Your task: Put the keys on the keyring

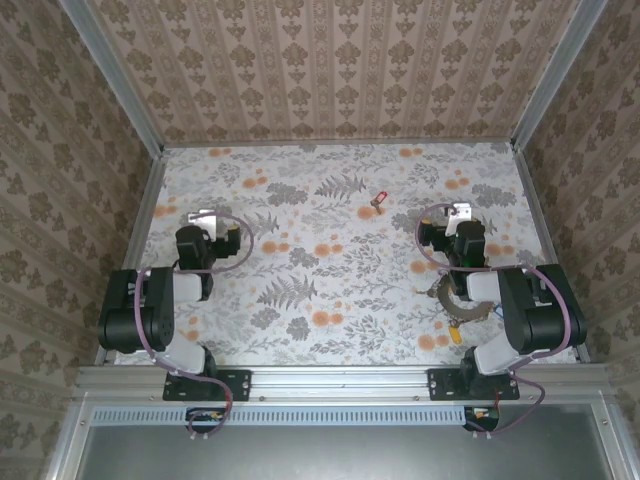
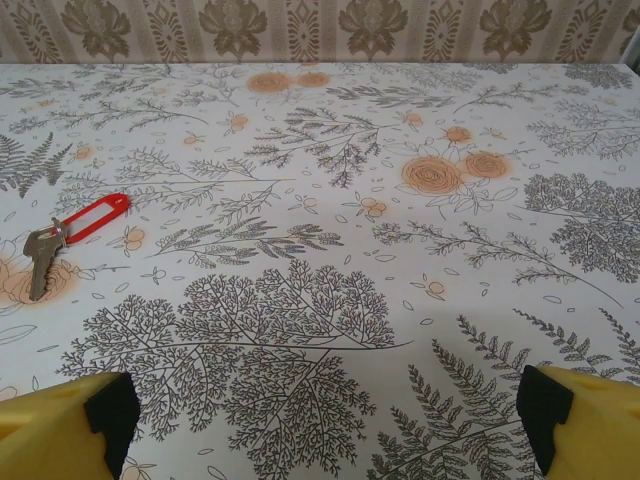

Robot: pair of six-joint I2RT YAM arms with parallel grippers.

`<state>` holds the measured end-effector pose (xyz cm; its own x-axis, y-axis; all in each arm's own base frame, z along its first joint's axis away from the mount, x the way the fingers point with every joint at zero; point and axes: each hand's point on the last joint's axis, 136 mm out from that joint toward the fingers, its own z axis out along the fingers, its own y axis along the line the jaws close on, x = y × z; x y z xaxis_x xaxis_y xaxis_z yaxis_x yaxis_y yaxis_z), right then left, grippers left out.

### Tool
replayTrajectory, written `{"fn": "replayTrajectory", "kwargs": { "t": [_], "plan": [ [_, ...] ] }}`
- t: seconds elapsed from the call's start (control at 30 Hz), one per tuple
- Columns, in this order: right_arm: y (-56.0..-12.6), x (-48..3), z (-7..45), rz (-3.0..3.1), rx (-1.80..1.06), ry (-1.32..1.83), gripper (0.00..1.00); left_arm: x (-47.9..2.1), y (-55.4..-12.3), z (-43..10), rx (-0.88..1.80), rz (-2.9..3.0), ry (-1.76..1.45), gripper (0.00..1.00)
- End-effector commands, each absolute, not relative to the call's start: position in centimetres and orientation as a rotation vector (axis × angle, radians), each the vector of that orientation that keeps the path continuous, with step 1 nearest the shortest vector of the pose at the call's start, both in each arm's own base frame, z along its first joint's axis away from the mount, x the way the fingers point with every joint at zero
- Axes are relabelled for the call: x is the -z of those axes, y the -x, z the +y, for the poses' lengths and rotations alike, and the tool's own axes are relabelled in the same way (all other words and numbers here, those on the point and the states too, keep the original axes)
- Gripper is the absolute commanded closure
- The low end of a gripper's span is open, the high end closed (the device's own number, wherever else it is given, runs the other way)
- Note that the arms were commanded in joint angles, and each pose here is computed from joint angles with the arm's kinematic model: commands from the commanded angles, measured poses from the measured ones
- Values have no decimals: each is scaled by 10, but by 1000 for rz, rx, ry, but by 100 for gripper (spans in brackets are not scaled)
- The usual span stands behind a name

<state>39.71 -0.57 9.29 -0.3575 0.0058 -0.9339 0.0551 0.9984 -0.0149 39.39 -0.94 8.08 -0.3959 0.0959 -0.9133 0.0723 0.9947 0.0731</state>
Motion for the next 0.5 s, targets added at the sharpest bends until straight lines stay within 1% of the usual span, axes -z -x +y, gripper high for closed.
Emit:
{"fn": "replayTrajectory", "kwargs": {
  "t": [0.0,0.47],
  "plan": [
    [-400,-98,-3,1921,28,-48,0,-94,-400,-9,-46,1934,-128,0],
    [-400,-98,-4,1925,17,-52,0,-94,-401,-9,-48,1938,-127,0]
  ]
}}
